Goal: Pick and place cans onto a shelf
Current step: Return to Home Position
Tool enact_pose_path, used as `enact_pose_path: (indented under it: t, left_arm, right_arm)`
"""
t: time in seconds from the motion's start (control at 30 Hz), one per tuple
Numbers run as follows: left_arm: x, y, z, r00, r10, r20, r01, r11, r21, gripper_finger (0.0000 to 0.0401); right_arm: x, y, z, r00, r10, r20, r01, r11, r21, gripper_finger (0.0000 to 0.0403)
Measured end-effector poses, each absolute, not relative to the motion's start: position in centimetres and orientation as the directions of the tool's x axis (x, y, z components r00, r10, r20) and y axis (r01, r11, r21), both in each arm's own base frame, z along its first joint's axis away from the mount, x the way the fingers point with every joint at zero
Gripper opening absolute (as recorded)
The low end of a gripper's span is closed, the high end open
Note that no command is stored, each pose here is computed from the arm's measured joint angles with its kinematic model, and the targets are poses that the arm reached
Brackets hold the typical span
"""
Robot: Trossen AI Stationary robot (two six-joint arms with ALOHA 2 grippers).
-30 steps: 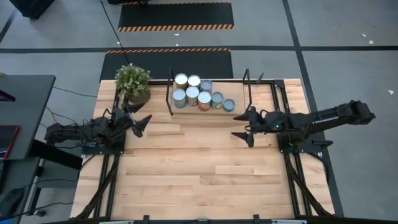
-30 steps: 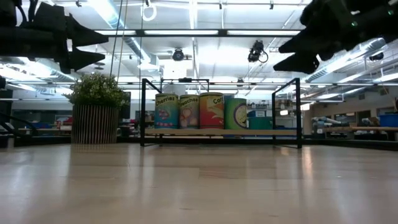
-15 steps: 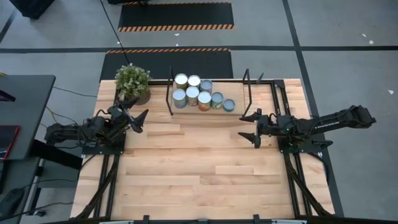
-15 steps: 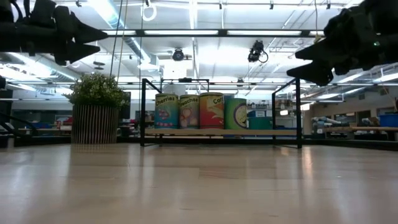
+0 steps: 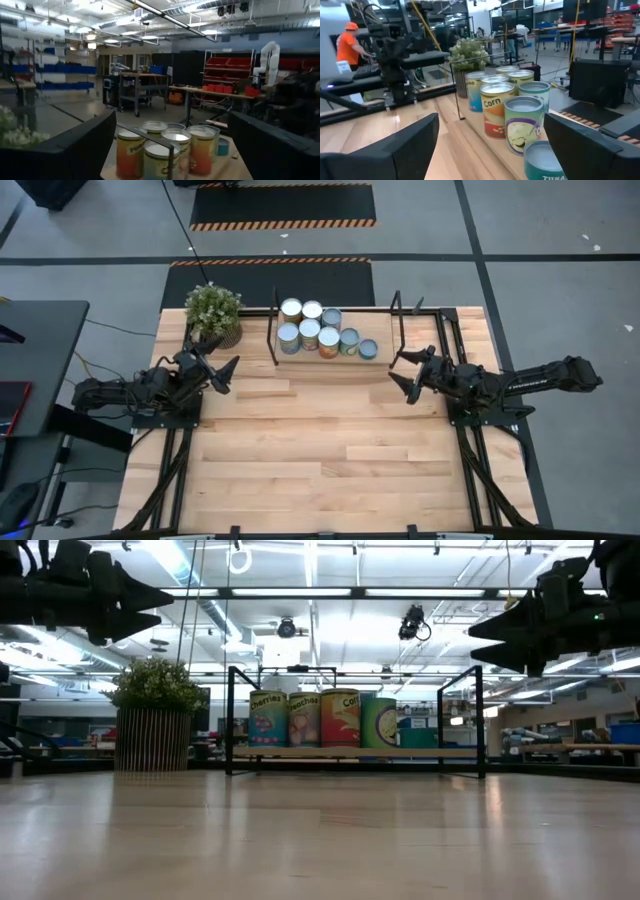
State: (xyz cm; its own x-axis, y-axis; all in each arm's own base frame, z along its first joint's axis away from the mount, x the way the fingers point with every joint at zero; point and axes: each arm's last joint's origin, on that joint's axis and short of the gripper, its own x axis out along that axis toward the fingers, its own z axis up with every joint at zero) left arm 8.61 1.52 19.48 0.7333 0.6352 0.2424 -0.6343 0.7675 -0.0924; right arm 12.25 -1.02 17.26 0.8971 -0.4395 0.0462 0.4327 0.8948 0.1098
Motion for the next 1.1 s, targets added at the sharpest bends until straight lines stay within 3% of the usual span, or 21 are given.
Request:
enact_pose_path:
  t: [0.23, 1.1]
  left_arm:
    - [8.67, 1.52, 19.31, 0.739, 0.633, 0.228, -0.586, 0.773, -0.245, 0.0389]
    - [8.67, 1.51, 19.30, 0.740, 0.633, 0.228, -0.586, 0.773, -0.243, 0.0389]
  right_arm:
    - [12.25, -1.04, 17.27, 0.897, -0.439, 0.047, 0.432, 0.895, 0.110, 0.0367]
    - [12.26, -1.04, 17.31, 0.898, -0.438, 0.049, 0.431, 0.895, 0.111, 0.0367]
